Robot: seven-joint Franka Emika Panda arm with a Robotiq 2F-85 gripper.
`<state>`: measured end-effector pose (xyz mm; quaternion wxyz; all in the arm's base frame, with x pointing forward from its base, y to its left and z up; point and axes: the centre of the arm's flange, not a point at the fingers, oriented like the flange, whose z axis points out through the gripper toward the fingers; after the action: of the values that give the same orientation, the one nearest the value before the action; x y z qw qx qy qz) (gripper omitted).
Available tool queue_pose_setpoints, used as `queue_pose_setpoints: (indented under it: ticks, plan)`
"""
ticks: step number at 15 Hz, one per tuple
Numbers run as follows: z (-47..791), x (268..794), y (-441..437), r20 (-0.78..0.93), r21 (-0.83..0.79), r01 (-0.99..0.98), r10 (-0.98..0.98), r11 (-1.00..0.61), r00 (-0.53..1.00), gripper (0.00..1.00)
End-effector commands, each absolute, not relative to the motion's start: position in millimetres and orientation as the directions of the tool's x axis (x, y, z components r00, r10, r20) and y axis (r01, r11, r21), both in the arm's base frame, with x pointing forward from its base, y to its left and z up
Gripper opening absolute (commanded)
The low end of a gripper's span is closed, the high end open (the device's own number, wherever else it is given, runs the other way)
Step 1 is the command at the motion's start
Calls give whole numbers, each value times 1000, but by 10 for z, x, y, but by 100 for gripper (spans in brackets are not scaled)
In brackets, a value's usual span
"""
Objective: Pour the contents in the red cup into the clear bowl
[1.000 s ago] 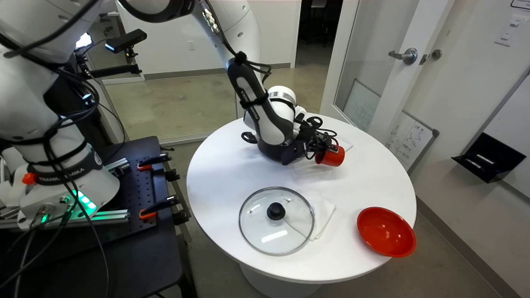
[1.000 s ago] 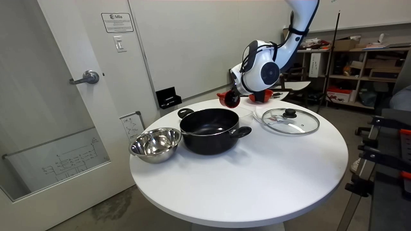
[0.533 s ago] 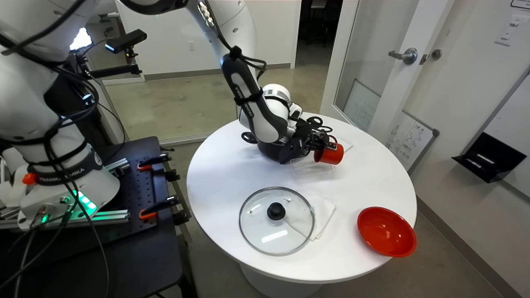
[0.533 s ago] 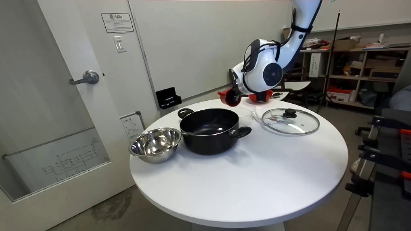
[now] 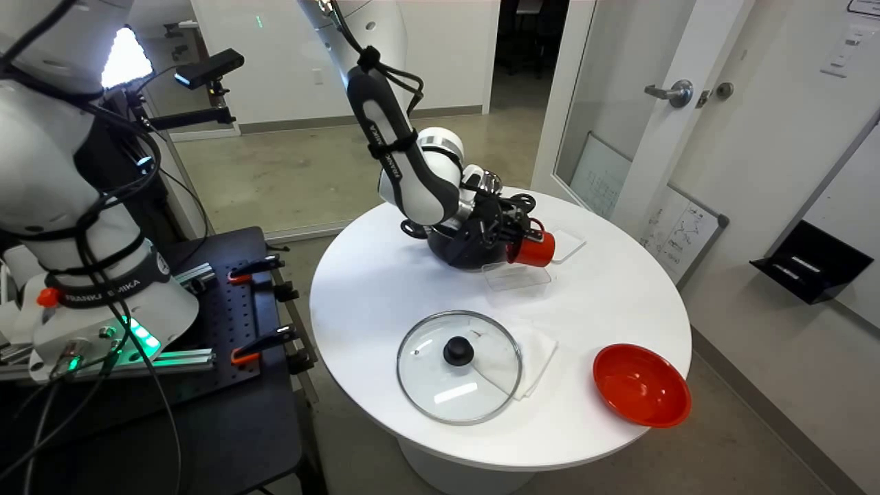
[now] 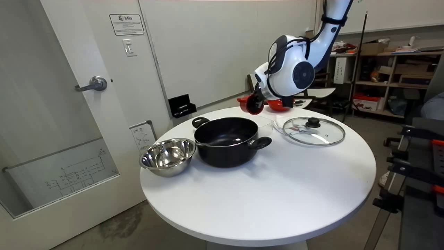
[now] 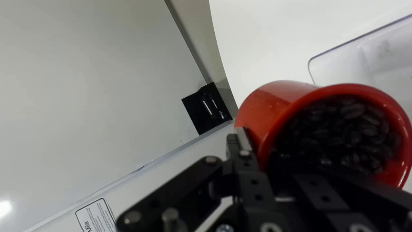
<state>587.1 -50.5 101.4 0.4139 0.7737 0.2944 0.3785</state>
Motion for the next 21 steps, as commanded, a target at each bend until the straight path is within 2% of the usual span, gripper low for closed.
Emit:
queue_pose_setpoints:
  ticks: [1,12,21]
  plan:
    - [991,5653,-594,345,878,113,778,-465,525,2]
    - [813,5437,-474,329,913,55,812,-403,482,2]
    - [759,5463,-646,371,913,-27,800,-408,471,2]
